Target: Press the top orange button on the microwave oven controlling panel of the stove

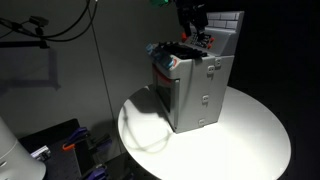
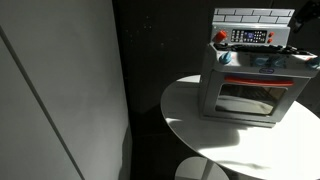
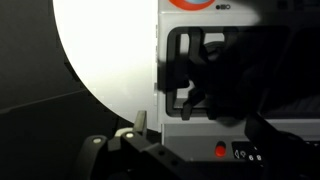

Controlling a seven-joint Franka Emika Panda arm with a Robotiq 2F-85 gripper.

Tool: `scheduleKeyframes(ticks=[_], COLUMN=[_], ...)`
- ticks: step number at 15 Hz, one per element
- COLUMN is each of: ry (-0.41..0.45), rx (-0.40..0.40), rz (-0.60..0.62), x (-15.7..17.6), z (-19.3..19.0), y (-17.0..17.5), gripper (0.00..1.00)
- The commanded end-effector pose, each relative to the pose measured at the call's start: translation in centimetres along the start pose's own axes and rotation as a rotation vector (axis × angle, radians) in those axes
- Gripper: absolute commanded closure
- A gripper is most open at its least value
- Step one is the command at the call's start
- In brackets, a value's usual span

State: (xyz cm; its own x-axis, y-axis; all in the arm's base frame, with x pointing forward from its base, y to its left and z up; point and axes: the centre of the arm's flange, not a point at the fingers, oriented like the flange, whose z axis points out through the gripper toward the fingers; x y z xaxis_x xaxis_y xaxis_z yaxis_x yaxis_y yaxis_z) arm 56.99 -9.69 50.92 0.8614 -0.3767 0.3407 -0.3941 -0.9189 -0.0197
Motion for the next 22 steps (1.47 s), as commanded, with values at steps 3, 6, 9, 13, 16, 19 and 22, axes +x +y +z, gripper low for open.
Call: scheduleKeyframes(ticks=[3,6,9,13,16,19,22], ry=[0.065,0.082,0.096,0.119,0.138,0.149,0.154], rx=[-0.006,-0.004,-0.012,-0.025,-0.036,-0.049,-0.058], rz=[0.06,0.092,0.126,0.166,0.19,0.209,0.224], x=[1.7,2.3,2.6,3.2,3.8,4.3,4.8], z=[1.1,2.0,2.6,2.6,2.5,2.7,3.0], y=[-0.3,-0.6,-1.0,-1.4,-1.7,-1.7,-1.7], gripper=[0.0,0.0,0.0,0.0,0.0,0.0,0.0])
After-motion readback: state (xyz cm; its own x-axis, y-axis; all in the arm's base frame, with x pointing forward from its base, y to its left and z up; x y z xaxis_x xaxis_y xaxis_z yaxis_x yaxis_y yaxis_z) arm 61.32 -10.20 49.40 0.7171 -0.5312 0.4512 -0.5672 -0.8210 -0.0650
